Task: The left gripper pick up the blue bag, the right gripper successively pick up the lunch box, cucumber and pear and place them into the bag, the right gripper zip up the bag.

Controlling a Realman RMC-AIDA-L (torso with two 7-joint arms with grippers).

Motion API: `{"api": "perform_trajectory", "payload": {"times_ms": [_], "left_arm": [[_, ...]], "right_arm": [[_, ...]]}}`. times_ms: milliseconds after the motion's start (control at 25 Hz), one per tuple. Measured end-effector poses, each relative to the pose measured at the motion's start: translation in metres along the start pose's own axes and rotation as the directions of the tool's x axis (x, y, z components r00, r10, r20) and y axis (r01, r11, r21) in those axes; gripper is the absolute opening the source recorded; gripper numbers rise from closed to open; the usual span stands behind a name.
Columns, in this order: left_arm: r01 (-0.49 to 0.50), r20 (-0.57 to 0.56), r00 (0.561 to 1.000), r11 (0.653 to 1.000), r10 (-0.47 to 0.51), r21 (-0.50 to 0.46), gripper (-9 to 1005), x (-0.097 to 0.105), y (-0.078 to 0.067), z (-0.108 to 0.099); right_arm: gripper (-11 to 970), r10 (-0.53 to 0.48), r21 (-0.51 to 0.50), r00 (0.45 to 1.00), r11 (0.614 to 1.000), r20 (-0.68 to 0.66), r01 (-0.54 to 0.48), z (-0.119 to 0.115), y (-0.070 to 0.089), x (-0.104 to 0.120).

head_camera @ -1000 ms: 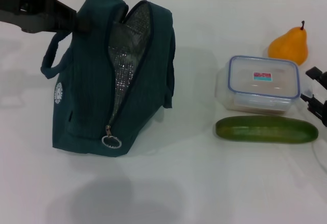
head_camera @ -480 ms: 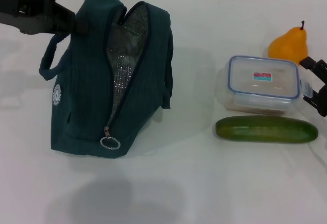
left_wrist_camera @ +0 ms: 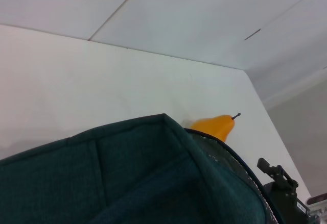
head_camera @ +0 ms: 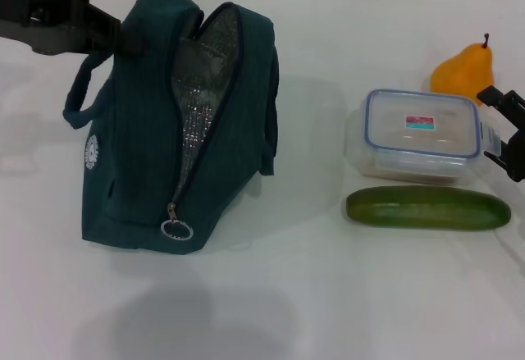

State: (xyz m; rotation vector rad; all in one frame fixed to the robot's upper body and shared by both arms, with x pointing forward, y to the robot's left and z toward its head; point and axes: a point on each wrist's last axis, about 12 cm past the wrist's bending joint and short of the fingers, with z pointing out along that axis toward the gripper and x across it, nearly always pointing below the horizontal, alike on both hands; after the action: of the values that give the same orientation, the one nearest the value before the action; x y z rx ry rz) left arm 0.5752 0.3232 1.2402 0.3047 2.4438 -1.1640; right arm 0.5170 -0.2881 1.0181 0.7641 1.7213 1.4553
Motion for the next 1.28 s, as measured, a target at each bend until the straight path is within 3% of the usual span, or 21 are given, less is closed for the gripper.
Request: {"api": "perform_trajectory", "payload": {"times_ms": [520, 960, 1280], "left_arm": [[-0.016, -0.004, 1.000, 1.000, 0.016, -0.004, 45, 0.0001, 0.0005, 0.0006], [-0.020, -0.010, 1.000, 1.000, 0.020, -0.002, 45, 0.0002, 0.0014, 0.0018], [-0.025, -0.011, 1.000, 1.000, 0.025, -0.003, 45, 0.0000, 0.0013, 0.0017]], "right_arm": [[605, -0.041, 0.017, 0.999, 0.999, 0.000, 0.041, 0.0025, -0.0008, -0.0013], [165, -0.044, 0.020, 0.999, 0.999, -0.005, 0.044, 0.0035, -0.0007, -0.0012], [94, -0.071, 0.004, 0.997, 0.997, -0.008, 0.071, 0.0053, 0.0020, -0.0017]]}}
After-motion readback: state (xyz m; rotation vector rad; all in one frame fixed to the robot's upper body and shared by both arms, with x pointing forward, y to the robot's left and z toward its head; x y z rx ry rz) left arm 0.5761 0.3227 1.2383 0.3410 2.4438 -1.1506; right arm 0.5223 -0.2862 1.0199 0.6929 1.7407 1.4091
